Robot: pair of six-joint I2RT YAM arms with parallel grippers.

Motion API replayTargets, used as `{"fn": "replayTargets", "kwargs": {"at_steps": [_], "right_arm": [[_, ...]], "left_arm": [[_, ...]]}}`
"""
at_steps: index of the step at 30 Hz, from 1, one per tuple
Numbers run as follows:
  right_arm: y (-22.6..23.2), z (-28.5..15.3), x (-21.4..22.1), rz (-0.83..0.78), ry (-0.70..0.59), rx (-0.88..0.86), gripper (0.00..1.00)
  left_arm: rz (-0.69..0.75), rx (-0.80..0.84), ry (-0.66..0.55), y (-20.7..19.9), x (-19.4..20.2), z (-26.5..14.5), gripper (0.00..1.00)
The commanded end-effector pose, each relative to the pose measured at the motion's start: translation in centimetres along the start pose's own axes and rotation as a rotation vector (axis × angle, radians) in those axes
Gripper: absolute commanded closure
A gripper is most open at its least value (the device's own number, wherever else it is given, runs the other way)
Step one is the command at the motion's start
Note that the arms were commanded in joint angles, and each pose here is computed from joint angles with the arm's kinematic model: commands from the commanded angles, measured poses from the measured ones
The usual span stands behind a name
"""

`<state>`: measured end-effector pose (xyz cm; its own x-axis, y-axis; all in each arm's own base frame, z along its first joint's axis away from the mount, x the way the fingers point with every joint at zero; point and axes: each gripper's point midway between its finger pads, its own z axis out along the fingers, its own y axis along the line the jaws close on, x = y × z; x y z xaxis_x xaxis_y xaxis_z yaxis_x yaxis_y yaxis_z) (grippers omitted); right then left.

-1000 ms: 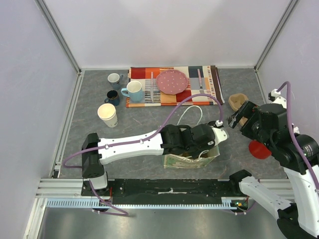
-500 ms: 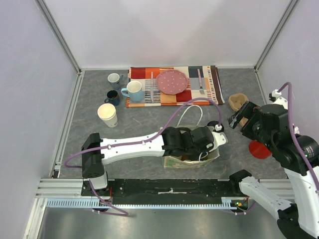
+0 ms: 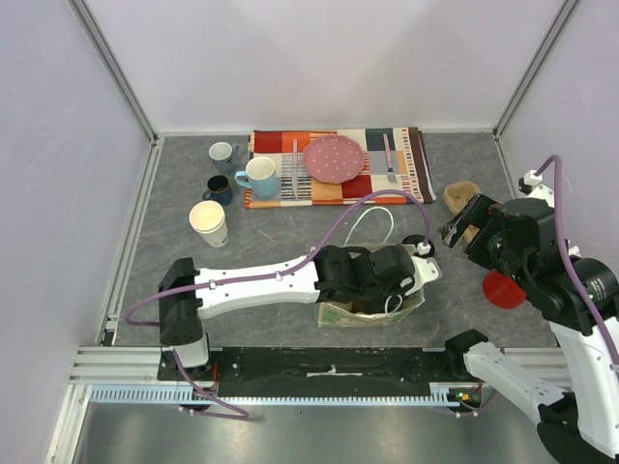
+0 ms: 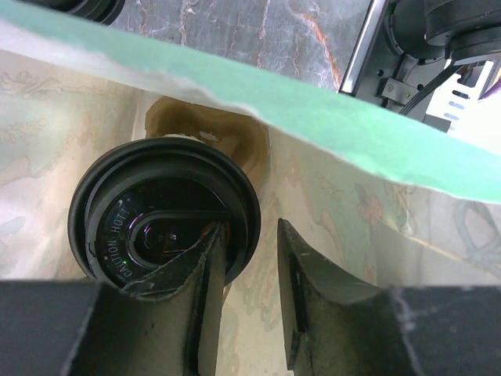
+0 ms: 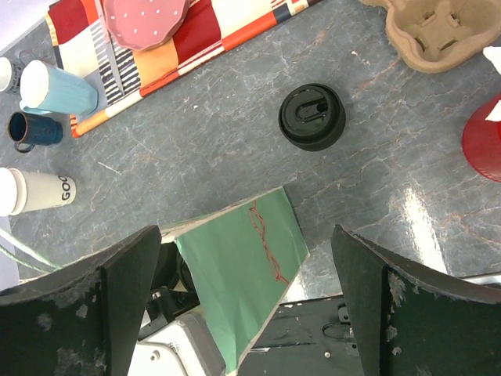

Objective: Pack the takeout coffee

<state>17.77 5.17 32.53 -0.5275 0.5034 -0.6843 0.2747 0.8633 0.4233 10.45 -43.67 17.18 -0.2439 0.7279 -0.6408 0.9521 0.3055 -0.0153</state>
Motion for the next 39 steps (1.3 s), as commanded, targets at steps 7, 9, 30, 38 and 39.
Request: {"fn": "replayTargets", "kwargs": {"at_steps": [7,9,30,38,39], "right_arm": [[1.8,-0.1,-1.3,-0.004,-0.023,-0.058,0.02],[2.0,0.0,-1.4,-0.003,-0.024,-0.063,0.02],[3.6,1.1,-1.7,-0.039,0.002,-0.095,0.02],[3.7,1.4,-1.2,-0.053,0.025,-0.102,0.02],[3.8,1.4,-1.2,-0.053,0.028,-0.104,0.02]], "left_arm": [[0.005,0.019,-0.088,0.1,-3.5,-5.3,0.5],[0.008,0.022,-0.089,0.0,-3.6,-5.6,0.5],[0.037,0.002,-0.184,1.0,-6.2,-8.7,0.51],[0.02,-0.149,-0.15,3.7,-4.3,-5.2,0.59],[0.021,-0.149,-0.15,3.7,-4.2,-5.0,0.59]]}}
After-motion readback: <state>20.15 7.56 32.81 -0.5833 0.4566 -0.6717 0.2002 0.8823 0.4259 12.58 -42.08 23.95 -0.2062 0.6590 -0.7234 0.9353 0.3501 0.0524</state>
